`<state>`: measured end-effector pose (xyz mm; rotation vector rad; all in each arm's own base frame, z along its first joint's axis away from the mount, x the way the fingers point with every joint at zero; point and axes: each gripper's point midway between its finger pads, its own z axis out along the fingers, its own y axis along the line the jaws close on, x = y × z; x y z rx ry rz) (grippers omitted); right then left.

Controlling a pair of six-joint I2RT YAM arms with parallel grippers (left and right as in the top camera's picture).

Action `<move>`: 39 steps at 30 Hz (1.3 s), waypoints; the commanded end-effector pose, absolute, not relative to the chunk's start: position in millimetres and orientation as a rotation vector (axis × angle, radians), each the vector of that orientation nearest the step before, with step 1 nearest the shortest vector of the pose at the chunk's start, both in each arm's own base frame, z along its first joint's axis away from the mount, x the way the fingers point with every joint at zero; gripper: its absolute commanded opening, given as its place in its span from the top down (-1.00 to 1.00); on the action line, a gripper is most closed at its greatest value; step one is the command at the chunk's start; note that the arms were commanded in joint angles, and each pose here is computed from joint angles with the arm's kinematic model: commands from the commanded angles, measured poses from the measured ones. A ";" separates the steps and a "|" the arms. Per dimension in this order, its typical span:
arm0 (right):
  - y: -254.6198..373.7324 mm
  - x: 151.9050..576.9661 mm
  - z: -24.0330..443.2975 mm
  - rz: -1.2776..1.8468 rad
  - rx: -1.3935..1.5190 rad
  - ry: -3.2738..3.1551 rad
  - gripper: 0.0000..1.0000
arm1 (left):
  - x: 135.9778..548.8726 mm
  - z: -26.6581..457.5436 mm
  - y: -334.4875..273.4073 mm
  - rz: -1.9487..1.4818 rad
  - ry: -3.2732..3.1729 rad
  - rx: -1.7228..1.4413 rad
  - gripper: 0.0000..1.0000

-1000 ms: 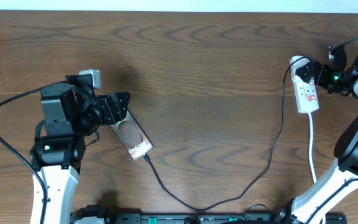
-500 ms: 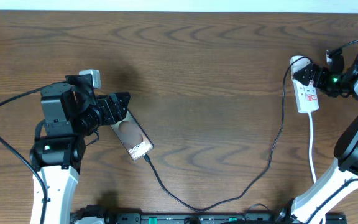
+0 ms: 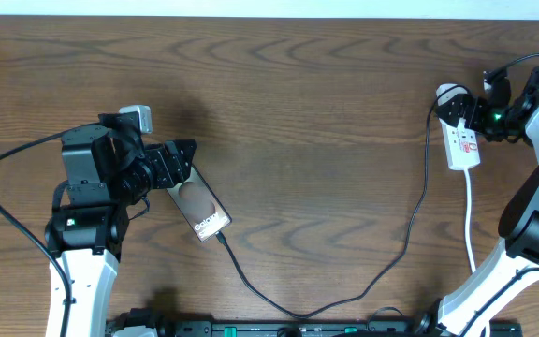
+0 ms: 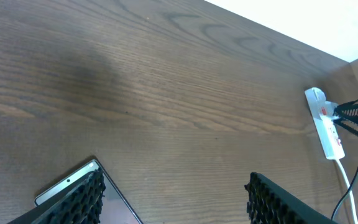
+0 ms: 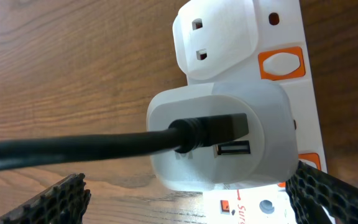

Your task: Plug charger to phone and switch on socket

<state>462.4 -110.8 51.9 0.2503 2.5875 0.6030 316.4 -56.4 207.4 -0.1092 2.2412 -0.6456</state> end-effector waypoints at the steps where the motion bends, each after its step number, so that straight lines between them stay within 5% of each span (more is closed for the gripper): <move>1: -93.8 473.0 72.4 0.631 0.180 2.542 -0.98 | 314.9 198.6 -55.1 -0.639 2.263 -0.132 -0.43; 39: -86.7 455.2 45.7 0.647 0.232 2.603 -0.99 | 314.7 198.3 -55.2 -0.640 2.265 -0.133 -0.43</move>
